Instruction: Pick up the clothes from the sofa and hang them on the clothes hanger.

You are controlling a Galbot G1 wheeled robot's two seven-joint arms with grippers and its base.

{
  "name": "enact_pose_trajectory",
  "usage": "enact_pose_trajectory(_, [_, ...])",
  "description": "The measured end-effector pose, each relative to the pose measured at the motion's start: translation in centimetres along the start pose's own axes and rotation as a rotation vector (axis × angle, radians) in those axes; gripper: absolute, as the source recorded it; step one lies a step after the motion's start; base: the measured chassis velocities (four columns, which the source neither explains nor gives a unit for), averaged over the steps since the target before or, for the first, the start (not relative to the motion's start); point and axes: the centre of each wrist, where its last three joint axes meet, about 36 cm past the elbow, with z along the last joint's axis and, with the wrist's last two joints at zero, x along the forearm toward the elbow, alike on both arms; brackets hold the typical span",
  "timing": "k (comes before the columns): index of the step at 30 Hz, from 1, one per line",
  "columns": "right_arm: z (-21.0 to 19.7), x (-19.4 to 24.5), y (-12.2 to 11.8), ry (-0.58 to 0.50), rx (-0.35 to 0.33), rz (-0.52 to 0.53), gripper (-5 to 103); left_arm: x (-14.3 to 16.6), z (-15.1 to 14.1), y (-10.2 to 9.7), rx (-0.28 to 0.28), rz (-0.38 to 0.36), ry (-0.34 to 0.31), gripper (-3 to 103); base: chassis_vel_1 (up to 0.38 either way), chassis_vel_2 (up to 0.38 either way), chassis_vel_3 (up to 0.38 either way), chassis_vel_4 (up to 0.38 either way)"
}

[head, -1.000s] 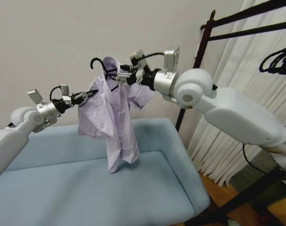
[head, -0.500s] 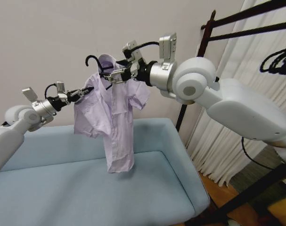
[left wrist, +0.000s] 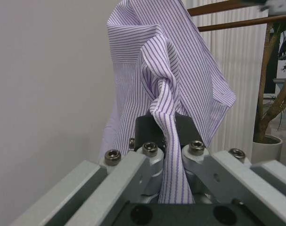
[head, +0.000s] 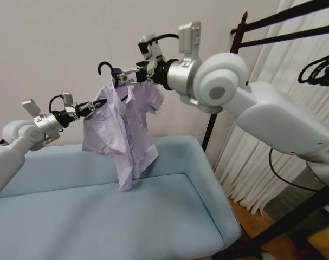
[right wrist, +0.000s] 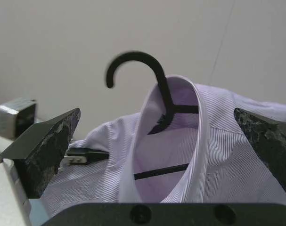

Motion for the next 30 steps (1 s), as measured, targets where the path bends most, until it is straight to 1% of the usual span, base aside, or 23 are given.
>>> enact_pose_trajectory(1, [0.0,0.0,0.0,0.0,0.0,0.0,100,0.0,0.0,0.0,0.0,0.0,0.0,2,0.0,0.0,0.0,0.0])
enact_pose_trajectory(4, [0.6,-1.3,0.0,0.023,-0.036,0.041,100,-0.2,-0.4,-0.3,-0.009,0.011,-0.001,2,0.0,0.0,0.0,0.0])
enact_pose_trajectory(7, [1.0,-1.6,-0.3,0.041,-0.038,0.056,100,-0.1,-0.5,-0.4,-0.011,0.014,0.001,2,0.0,0.0,0.0,0.0])
enact_pose_trajectory(8, [1.3,-1.7,-0.6,0.05,-0.036,0.063,101,-0.1,-0.6,-0.4,-0.012,0.016,0.001,2,0.0,0.0,0.0,0.0])
enact_pose_trajectory(10, [2.2,-1.8,-1.0,0.067,-0.035,0.067,92,0.0,-0.7,-0.5,-0.012,0.021,0.002,2,0.0,0.0,0.0,0.0])
enact_pose_trajectory(12, [2.4,-1.8,-1.0,0.071,-0.035,0.067,92,0.0,-0.7,-0.5,-0.012,0.024,0.002,2,0.0,0.0,0.0,0.0])
enact_pose_trajectory(16, [2.8,-2.0,-0.9,0.071,-0.037,0.054,70,0.0,-0.7,-0.6,-0.011,0.033,0.001,2,0.0,0.0,0.0,0.0])
enact_pose_trajectory(18, [2.8,-2.1,-0.9,0.071,-0.038,0.051,70,0.0,-0.7,-0.6,-0.01,0.034,0.001,2,0.0,0.0,0.0,0.0])
enact_pose_trajectory(21, [2.9,-2.2,-0.9,0.067,-0.039,0.046,54,0.0,-0.6,-0.6,-0.007,0.041,0.002,2,0.0,0.0,0.0,0.0])
enact_pose_trajectory(22, [2.9,-2.2,-0.9,0.067,-0.039,0.046,54,0.0,-0.6,-0.6,-0.007,0.041,0.002,2,0.0,0.0,0.0,0.0])
enact_pose_trajectory(23, [2.9,-2.2,-0.9,0.066,-0.039,0.046,48,0.0,-0.6,-0.6,-0.007,0.043,0.003,2,0.0,0.0,0.0,0.0])
enact_pose_trajectory(24, [2.9,-2.1,-1.0,0.066,-0.039,0.047,48,0.0,-0.6,-0.6,-0.007,0.045,0.004,2,0.0,0.0,0.0,0.0])
enact_pose_trajectory(27, [3.1,-2.1,-1.2,0.065,-0.037,0.055,33,0.1,-0.6,-0.6,-0.008,0.051,0.005,2,0.0,0.0,0.0,0.0])
enact_pose_trajectory(28, [3.1,-2.1,-1.2,0.065,-0.037,0.055,33,0.1,-0.6,-0.6,-0.008,0.051,0.005,2,0.0,0.0,0.0,0.0])
enact_pose_trajectory(29, [3.1,-2.1,-1.3,0.065,-0.037,0.056,27,0.1,-0.7,-0.6,-0.009,0.051,0.005,2,0.0,0.0,0.0,0.0])
enact_pose_trajectory(30, [3.2,-2.1,-1.3,0.065,-0.038,0.057,27,0.1,-0.7,-0.6,-0.009,0.051,0.005,2,0.0,0.0,0.0,0.0])
